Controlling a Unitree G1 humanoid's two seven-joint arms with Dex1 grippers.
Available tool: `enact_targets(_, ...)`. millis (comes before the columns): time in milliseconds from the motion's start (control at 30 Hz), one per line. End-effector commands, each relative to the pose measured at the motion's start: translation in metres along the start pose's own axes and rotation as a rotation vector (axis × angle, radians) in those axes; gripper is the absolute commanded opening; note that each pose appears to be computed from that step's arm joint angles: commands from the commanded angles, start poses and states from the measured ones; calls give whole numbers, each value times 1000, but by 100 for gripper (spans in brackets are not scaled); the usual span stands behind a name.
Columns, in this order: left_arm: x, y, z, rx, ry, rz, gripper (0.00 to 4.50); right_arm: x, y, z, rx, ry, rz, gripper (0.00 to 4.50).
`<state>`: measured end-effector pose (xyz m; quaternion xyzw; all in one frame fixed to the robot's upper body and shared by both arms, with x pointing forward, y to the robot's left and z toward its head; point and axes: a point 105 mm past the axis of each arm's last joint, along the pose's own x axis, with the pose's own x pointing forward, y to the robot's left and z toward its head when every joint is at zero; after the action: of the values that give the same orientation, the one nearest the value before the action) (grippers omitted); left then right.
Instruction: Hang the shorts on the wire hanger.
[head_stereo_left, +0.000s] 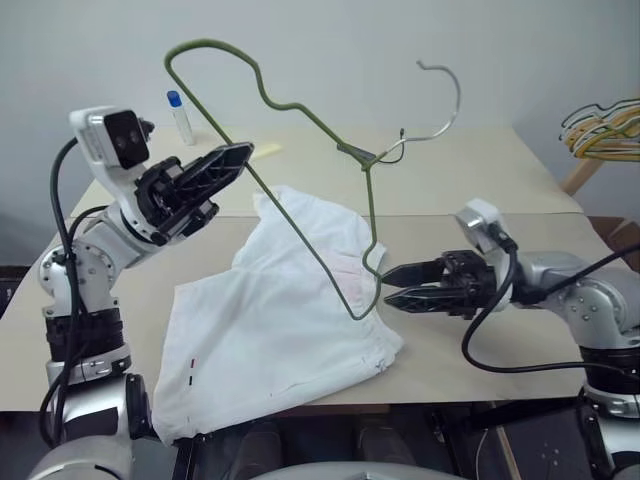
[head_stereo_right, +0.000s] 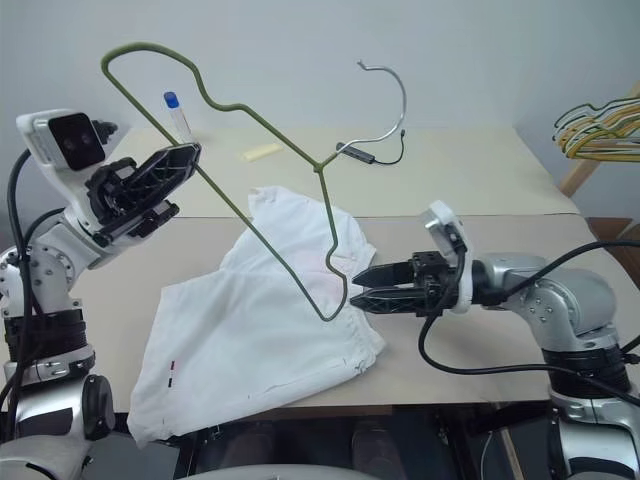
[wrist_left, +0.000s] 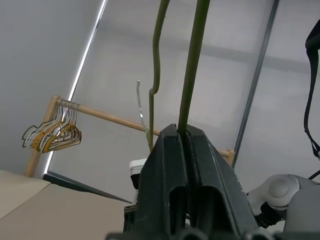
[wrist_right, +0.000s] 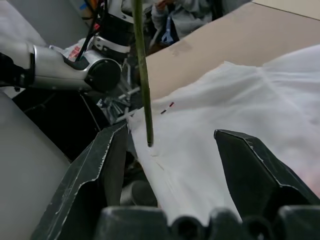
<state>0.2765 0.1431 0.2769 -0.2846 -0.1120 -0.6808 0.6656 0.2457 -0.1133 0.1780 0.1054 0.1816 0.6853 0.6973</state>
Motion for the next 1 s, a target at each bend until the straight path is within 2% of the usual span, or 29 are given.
enact_targets(33, 6, -4, 5, 48, -15, -19, 0, 7, 11, 11, -53, 0, 36, 328)
enact_targets(267, 7, -1, 0, 58, -13, -17, 0, 23, 16, 2, -50, 51, 59, 328)
enact_targets(500, 7, 4, -4, 63, -22, 3, 0, 30, 5, 8, -22, 21, 26, 328)
enact_targets(600, 6, 8, -8, 62, -3, 30, 0, 28, 4, 11, -14, 2, 28, 273)
enact_targets(867, 4, 13, -10, 78, -10, 48, 0, 29, 2, 4, -19, 25, 12, 4)
enact_targets(1000, 3, 16, -12, 92, -1, 60, 0, 30, 1, 4, -25, 21, -2, 2)
